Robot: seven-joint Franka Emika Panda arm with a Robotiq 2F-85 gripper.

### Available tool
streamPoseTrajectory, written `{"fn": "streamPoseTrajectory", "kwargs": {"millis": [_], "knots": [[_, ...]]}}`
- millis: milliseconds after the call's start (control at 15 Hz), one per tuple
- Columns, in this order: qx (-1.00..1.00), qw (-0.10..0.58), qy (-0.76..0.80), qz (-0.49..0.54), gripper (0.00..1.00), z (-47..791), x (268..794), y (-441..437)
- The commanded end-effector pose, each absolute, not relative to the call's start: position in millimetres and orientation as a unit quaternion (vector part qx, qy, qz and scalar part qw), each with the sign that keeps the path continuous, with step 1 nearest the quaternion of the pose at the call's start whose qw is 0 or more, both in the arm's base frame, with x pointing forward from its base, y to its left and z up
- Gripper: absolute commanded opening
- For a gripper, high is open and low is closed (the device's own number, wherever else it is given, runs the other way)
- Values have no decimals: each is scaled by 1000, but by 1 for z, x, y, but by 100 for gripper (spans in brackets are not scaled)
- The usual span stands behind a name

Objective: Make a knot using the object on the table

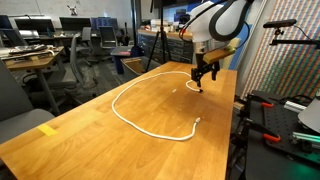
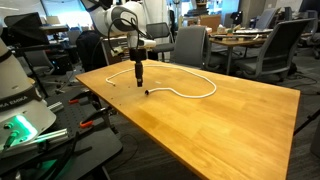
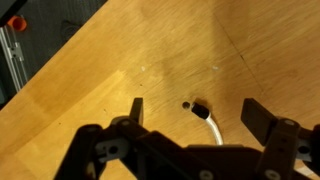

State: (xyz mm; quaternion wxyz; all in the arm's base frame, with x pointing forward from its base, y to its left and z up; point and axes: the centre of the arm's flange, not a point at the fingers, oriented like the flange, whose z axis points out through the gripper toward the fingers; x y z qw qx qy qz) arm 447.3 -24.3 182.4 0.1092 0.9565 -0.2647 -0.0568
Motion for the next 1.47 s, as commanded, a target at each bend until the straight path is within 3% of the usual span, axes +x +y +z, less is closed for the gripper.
{"fn": "streamPoseTrajectory", "kwargs": {"millis": [0,333,400,1400], "knots": [[942,47,-332,-25,100,217,407,-29],[913,-10,-407,38,100,243,351,-19],[918,8,-395,-11,100,217,387,-25],[918,9,-396,-15,100,213,386,-25]]}}
